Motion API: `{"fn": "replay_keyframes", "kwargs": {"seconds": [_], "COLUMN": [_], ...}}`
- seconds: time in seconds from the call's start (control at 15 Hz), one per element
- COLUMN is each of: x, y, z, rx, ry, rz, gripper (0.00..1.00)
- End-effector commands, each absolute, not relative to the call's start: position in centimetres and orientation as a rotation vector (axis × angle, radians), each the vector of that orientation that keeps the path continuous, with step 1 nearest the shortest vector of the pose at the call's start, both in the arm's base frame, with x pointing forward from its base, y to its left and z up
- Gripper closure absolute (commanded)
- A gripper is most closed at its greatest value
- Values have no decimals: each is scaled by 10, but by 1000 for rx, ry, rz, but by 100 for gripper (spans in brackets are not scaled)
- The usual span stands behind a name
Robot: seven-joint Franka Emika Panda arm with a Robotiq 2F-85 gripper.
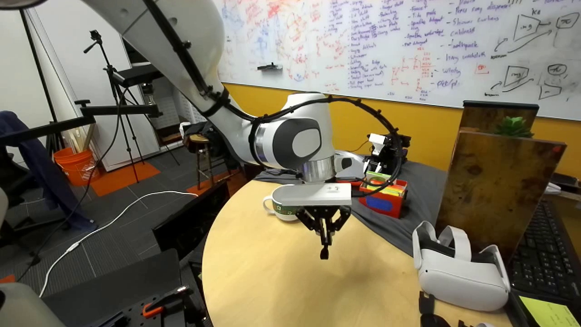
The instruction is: Put the marker in the mug
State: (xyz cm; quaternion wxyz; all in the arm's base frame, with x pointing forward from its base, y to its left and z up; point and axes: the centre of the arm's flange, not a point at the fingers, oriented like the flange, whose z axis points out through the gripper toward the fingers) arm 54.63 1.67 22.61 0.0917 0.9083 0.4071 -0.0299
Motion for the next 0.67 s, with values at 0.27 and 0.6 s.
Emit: {"fn": "replay_keyframes", "kwargs": {"seconds": [0.27, 0.6], "x": [559, 553], "y": [54, 61], "z": [245, 241], "rx": [2586, 2592], "ry": [1264, 1298], "rz": [-266, -279], "gripper": [97, 89]}}
